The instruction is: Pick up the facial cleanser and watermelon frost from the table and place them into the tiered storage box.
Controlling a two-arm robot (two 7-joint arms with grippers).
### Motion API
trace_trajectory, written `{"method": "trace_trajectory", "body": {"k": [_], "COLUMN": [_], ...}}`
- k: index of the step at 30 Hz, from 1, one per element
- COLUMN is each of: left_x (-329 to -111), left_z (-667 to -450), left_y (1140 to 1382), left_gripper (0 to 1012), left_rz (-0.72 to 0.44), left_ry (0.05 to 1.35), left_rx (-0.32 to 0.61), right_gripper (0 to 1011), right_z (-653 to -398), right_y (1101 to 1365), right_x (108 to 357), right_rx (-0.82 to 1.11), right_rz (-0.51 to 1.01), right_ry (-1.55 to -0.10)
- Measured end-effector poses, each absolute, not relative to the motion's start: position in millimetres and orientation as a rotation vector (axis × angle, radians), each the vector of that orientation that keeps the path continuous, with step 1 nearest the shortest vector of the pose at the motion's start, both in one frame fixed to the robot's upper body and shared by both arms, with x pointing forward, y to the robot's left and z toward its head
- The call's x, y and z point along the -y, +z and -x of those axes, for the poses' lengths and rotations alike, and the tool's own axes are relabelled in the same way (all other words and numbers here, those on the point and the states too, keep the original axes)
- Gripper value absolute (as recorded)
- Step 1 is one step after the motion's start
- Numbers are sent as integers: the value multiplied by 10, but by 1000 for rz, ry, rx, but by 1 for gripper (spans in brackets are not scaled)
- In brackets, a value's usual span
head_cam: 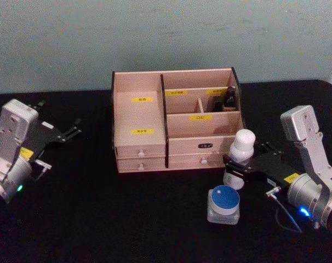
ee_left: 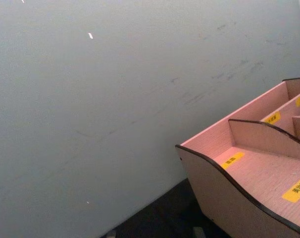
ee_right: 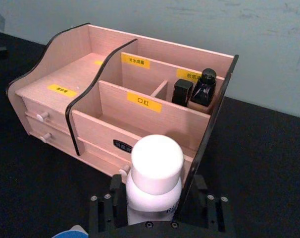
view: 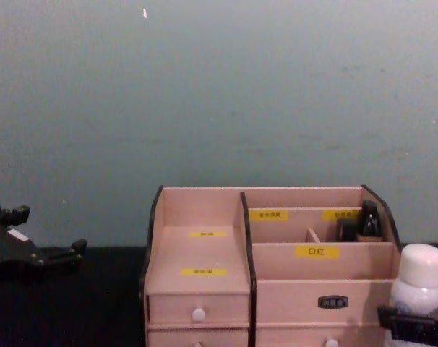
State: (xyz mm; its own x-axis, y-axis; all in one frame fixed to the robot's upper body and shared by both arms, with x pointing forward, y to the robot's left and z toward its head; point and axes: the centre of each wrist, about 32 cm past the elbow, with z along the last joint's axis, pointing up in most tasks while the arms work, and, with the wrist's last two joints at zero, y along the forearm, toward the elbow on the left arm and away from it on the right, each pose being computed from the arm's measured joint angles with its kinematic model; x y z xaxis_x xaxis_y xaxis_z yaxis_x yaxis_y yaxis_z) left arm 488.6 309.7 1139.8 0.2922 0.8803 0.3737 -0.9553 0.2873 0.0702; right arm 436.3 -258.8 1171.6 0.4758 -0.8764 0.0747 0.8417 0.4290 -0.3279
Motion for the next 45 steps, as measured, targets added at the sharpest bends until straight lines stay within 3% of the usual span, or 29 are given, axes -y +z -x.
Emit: {"method": "trace_trajectory", "body": {"k": [3, 11, 13, 45], "left_x": [-3097, -3097, -3097, -3097], "left_z": [-4886, -4886, -4886, -4886], "left_y": [11398, 11398, 11398, 11398], "left_gripper": [1001, 1001, 1001, 1001], "left_rz": [-304, -304, -304, -304], "left_ry": [1248, 1248, 1248, 1248], "left_rx": [285, 285, 285, 285], "right_gripper": [883, 623, 607, 607], "right_z": [-4362, -4360, -4360, -4360], "right_y": [11716, 11717, 11717, 11717], "right_x": [2588, 2589, 2588, 2589], "right_rx": [-114, -114, -114, -114], "right_rz": [342, 341, 341, 339], "right_ry": [-1075, -1075, -1075, -1075]}}
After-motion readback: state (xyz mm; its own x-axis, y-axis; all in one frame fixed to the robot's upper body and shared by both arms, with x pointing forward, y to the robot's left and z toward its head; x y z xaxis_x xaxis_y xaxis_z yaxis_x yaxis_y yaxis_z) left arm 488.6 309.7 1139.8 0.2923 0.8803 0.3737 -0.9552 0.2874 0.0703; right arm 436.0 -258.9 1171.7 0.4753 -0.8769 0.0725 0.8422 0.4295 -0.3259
